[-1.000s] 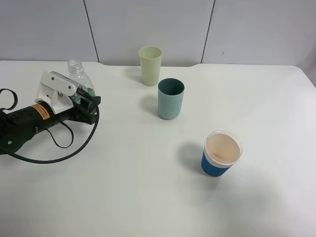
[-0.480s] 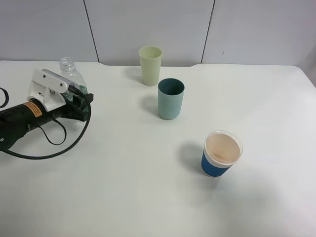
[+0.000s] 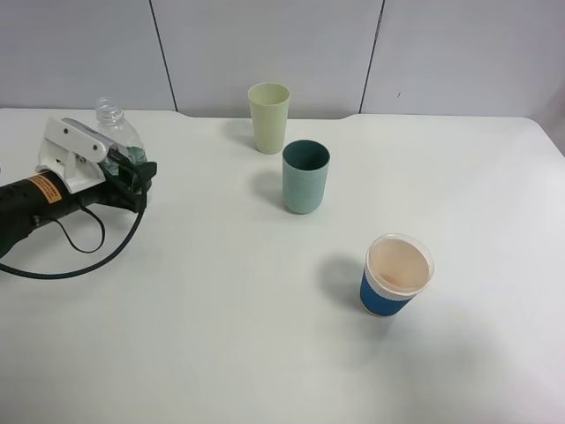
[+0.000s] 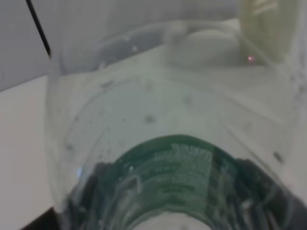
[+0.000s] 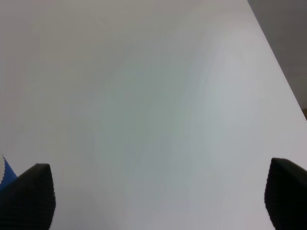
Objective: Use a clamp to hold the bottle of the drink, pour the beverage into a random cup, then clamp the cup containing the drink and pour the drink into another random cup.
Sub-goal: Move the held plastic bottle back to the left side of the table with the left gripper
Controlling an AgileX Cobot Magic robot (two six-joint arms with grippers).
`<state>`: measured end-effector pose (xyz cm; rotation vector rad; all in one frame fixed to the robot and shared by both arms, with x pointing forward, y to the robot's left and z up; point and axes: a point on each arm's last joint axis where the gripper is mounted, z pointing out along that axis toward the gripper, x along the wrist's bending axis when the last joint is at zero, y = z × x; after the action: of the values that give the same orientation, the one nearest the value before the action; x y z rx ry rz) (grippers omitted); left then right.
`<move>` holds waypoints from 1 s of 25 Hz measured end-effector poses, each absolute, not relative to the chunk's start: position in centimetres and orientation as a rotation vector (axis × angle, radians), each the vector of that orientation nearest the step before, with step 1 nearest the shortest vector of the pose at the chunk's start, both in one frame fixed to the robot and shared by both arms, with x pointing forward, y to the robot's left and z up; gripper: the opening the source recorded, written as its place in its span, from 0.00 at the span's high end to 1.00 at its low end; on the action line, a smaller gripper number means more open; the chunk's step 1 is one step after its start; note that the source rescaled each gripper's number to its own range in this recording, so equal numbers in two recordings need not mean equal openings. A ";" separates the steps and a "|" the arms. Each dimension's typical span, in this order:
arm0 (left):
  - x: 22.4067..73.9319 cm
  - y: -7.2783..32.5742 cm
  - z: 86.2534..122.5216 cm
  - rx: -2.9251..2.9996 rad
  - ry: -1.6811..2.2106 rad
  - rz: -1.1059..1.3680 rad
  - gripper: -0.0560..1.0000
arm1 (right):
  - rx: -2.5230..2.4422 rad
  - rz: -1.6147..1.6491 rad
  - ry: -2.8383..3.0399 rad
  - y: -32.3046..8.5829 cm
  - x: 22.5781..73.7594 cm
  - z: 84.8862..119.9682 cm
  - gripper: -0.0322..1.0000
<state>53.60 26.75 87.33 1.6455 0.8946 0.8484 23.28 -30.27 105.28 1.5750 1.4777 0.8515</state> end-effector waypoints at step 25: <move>53.4 26.8 85.4 1.608 1.010 0.723 0.05 | 1.575 0.852 1.478 -30.3 23.3 105.3 0.20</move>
<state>53.43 26.77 85.39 1.6077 1.0099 0.7230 23.28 -30.27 105.28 1.5750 1.4777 0.8515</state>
